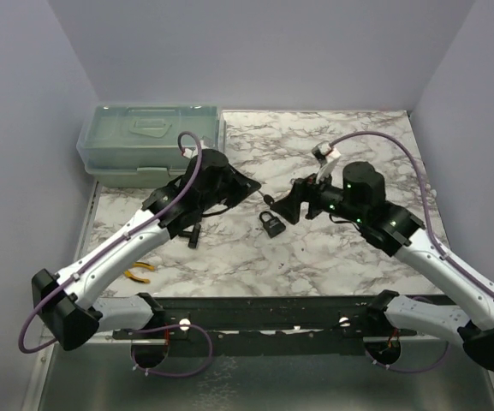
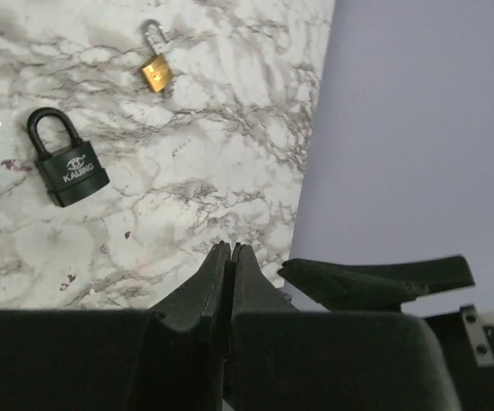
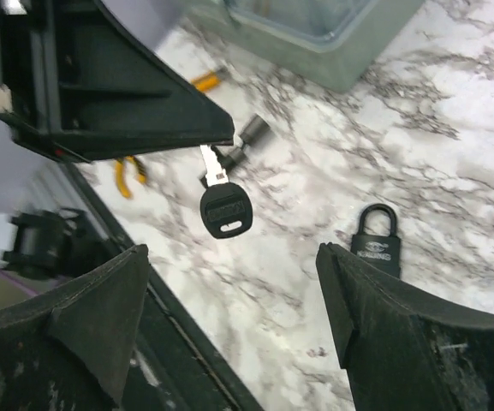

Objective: Unlock with the key

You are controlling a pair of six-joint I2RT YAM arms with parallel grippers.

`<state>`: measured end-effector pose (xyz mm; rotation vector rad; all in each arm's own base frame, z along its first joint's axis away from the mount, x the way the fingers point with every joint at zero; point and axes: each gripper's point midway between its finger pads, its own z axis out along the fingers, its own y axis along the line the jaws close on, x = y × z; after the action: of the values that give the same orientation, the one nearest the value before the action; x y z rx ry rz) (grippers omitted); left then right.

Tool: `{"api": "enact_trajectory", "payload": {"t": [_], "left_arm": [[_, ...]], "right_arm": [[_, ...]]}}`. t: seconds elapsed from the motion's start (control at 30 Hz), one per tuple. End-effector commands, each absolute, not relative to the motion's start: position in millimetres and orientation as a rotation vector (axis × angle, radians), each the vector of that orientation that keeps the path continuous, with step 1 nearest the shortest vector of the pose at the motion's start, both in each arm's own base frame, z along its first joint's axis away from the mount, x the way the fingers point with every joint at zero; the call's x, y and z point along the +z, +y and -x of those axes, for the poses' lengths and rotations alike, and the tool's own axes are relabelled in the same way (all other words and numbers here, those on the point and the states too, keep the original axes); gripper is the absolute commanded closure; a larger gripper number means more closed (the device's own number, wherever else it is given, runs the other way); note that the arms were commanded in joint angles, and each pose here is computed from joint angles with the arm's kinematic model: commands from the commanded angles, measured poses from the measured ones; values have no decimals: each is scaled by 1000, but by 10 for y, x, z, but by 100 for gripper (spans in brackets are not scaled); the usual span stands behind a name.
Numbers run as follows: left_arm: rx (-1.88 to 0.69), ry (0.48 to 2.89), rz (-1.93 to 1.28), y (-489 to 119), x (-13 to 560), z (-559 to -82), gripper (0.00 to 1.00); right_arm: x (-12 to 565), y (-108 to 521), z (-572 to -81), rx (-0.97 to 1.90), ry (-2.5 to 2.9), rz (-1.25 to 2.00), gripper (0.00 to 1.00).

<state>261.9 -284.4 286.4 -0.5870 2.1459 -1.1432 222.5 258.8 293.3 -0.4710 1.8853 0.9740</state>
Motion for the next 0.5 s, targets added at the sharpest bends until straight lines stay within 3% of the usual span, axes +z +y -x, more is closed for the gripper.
{"api": "enact_trajectory", "payload": {"t": [0.0, 0.2, 0.47], "left_arm": [[-764, 2358, 844, -2564, 2308, -2612, 100], [-727, 2398, 893, -2627, 2303, -2668, 100], [-677, 2483, 1048, -2543, 2208, -2678, 100]], "right_arm": [[2495, 2524, -2302, 645, 1997, 654, 14], [2448, 2674, -2440, 402, 1940, 769, 20], [2436, 2935, -2433, 382, 1848, 851, 31]]}}
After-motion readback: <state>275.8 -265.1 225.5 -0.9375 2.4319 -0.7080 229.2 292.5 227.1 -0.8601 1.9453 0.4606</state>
